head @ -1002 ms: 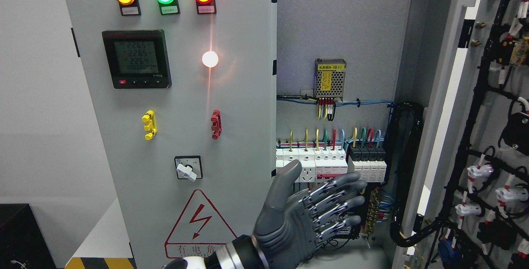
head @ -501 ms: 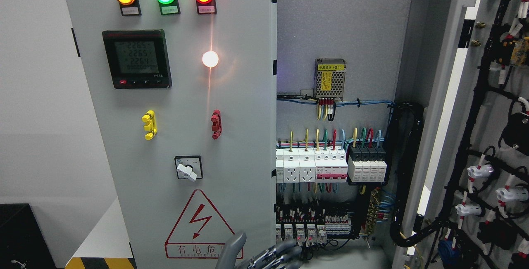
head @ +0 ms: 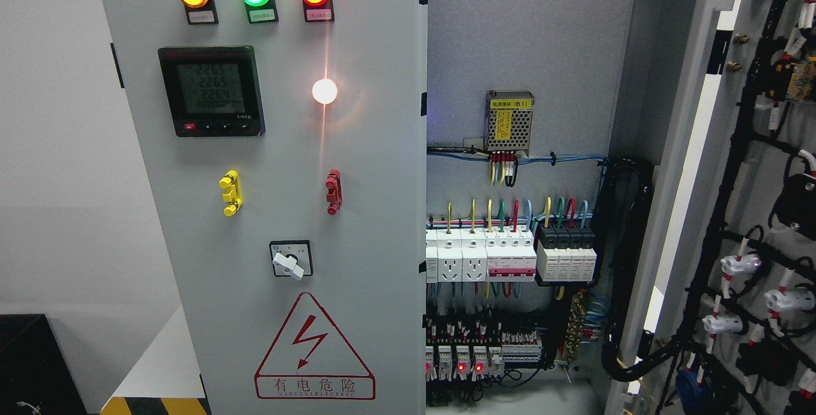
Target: Open door with both hands
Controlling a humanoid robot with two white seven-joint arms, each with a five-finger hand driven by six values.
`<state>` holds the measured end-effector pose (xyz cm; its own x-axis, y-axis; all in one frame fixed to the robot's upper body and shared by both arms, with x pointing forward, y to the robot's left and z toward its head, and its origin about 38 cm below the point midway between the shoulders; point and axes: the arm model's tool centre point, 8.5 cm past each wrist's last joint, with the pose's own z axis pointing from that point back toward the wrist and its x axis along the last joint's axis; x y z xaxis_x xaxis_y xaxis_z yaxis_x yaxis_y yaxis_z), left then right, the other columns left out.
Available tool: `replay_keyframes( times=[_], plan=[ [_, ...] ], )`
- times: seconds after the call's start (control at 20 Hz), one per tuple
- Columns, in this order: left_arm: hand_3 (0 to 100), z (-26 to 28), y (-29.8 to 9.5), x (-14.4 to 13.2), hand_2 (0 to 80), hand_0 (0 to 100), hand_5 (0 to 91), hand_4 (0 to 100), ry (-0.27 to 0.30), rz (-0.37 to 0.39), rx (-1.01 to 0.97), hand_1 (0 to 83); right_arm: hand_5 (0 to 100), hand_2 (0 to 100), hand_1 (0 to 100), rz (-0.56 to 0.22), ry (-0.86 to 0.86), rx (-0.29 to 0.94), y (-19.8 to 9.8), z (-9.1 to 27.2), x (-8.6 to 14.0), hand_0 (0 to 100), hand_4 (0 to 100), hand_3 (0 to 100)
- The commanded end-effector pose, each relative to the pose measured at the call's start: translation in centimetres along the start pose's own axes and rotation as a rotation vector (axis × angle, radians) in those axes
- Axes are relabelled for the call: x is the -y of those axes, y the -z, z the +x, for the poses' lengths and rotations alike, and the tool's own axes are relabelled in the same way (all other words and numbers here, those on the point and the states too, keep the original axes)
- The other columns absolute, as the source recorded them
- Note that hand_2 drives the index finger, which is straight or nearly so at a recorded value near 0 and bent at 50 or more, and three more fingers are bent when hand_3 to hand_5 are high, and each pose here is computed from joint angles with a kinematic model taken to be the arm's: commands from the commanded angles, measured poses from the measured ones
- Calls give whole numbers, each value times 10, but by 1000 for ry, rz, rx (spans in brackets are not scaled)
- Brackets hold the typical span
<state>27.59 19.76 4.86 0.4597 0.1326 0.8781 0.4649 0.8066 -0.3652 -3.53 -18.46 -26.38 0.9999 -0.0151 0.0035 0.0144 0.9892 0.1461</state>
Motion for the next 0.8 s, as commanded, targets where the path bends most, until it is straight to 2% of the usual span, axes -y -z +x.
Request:
replay_keyframes(
  times=[0.0, 0.2, 0.4, 0.5, 0.65, 0.75],
  plan=[
    [0, -120, -39, -87, 0, 0, 0, 0, -13, 326, -236, 0, 0, 0, 0, 0, 22, 1, 0, 0, 0, 190, 0, 0],
    [0, -187, -62, -108, 0, 0, 0, 0, -76, 421, -353, 0, 0, 0, 0, 0, 21, 2, 0, 0, 0, 190, 0, 0],
    [0, -241, -89, -122, 0, 0, 0, 0, -150, 570, -454, 0, 0, 0, 0, 0, 21, 2, 0, 0, 0, 190, 0, 0],
    [0, -259, -101, -125, 0, 0, 0, 0, -161, 622, -497, 0, 0, 0, 0, 0, 21, 2, 0, 0, 0, 190, 0, 0],
    [0, -299, -125, -125, 0, 0, 0, 0, -191, 742, -590, 0, 0, 0, 0, 0, 21, 2, 0, 0, 0, 190, 0, 0],
    [0, -324, -144, -119, 0, 0, 0, 0, -186, 796, -677, 0, 0, 0, 0, 0, 21, 2, 0, 0, 0, 190, 0, 0]
  ],
)
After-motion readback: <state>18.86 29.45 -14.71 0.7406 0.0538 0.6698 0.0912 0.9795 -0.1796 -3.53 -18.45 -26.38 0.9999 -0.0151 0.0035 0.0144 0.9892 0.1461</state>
